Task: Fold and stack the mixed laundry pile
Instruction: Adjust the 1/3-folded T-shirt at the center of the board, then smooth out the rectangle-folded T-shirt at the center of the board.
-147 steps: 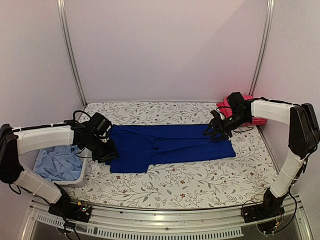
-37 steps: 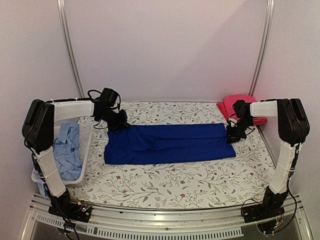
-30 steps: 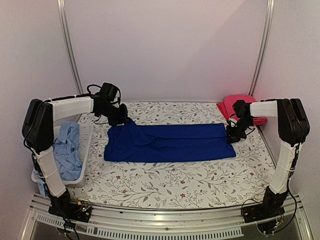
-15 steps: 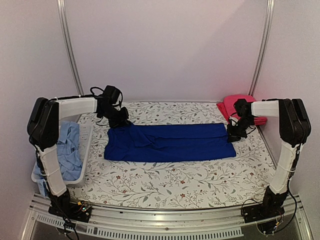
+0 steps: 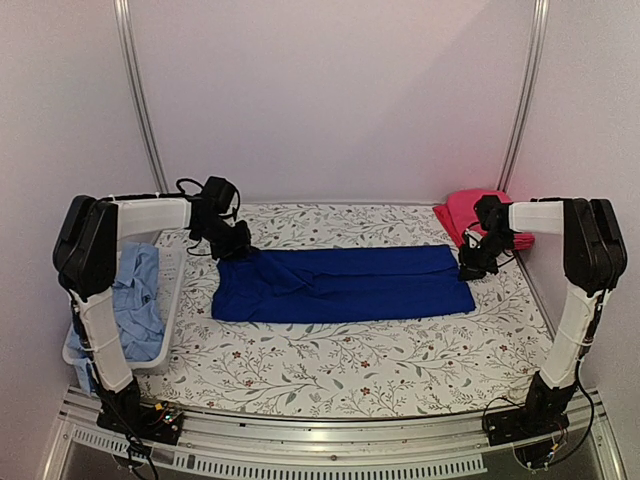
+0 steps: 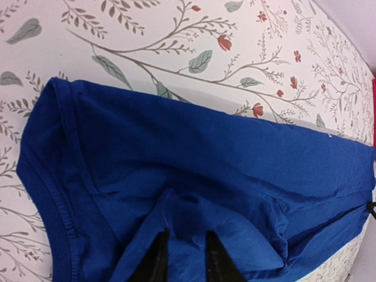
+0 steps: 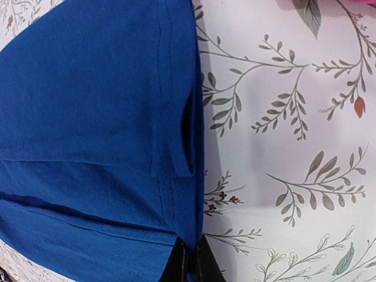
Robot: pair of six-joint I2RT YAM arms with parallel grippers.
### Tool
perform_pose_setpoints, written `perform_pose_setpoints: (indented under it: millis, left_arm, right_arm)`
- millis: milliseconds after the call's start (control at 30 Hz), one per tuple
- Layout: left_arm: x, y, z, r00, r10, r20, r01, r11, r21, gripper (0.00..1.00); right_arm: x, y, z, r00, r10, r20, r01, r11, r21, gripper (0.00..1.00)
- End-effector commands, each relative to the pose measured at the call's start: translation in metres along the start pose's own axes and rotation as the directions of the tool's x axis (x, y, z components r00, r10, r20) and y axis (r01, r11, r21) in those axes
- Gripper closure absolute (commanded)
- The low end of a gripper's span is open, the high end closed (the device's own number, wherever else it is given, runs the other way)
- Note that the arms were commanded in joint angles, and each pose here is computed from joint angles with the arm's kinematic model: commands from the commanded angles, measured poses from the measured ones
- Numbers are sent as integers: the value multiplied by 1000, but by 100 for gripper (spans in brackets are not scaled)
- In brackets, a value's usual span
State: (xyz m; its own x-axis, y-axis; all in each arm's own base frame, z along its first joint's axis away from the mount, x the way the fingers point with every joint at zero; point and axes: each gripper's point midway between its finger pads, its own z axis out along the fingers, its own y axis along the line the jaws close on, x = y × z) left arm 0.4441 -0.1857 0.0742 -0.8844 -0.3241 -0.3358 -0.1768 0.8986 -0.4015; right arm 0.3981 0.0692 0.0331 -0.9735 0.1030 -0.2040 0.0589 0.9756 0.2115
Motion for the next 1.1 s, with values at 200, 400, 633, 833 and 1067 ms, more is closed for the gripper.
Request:
perform_pose_setpoints:
  millis: [200,400,633,833,1067]
  left_arm:
    - [19,-70,-28,905,420,61,-425,897,125,47]
    - [83,-108,-11,790,613,-24,-592,772,231,56]
    - [107,-126,15,685,726,-62,-697,678,234,62]
    - [119,-119,36,610,782,-131,-760,624,182,64]
    - [133,-109,38,566,808,-160,-780,589,214,62]
  right_arm:
    - [-10,-2,-22,998,33,46,-34,999,13,50]
    - [-16,17,-45,997,13,75,-8,997,-72,48]
    - [-2,45,-52,998,-28,49,39,970,-240,49]
    - [11,44,-47,999,-25,23,30,967,-254,50]
    - [15,45,-44,1000,-16,15,20,964,-265,50]
